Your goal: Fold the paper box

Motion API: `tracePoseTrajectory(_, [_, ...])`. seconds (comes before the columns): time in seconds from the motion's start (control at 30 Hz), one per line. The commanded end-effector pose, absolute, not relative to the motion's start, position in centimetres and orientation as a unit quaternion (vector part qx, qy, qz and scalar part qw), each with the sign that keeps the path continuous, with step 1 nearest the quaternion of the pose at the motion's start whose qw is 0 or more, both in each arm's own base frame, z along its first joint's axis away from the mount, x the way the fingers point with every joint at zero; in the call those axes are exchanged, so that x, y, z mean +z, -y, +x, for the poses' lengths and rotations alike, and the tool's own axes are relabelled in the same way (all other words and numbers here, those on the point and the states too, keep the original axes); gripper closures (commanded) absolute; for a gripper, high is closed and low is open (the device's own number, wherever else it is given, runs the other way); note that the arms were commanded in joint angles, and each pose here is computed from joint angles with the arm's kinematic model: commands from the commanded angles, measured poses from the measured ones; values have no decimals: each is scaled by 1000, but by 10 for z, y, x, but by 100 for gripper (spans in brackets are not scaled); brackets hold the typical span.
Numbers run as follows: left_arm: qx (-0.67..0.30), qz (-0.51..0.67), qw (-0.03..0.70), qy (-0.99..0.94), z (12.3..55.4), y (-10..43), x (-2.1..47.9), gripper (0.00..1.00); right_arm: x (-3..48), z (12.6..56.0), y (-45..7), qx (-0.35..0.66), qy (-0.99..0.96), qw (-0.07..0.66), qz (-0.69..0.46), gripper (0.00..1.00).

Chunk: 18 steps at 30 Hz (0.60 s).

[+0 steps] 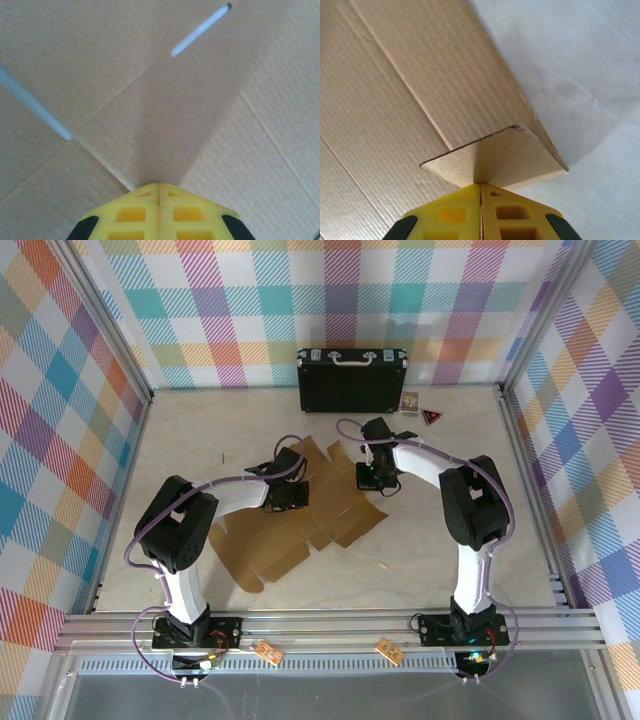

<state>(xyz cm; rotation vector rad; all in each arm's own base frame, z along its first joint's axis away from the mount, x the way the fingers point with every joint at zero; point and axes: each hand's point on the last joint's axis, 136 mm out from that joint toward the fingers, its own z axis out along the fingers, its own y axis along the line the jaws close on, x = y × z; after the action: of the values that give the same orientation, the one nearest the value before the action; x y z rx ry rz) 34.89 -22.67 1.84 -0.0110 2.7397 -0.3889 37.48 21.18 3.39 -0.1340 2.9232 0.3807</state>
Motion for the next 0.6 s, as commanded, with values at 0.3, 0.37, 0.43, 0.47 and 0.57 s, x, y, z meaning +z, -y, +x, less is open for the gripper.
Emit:
tracePoseTrajectory(0.3, [-42, 11, 53, -998, 285, 189, -45, 100, -22, 352, -195, 80, -996, -4, -46, 91])
tracePoseTrajectory(0.37, [-42, 10, 53, -998, 285, 189, -44, 100, -24, 351, -195, 82, -995, -8, -47, 92])
tracePoseTrajectory(0.43, [-41, 11, 54, -998, 285, 189, -44, 100, -18, 354, -198, 92, -995, 6, -45, 93])
tracePoseTrajectory(0.47, [-40, 10, 54, -998, 285, 188, -44, 100, -12, 356, -199, 95, -994, 18, -44, 93])
tracePoseTrajectory(0.57, [-38, 10, 53, -998, 285, 188, -44, 100, 8, 366, -190, 88, -994, 50, -35, 92])
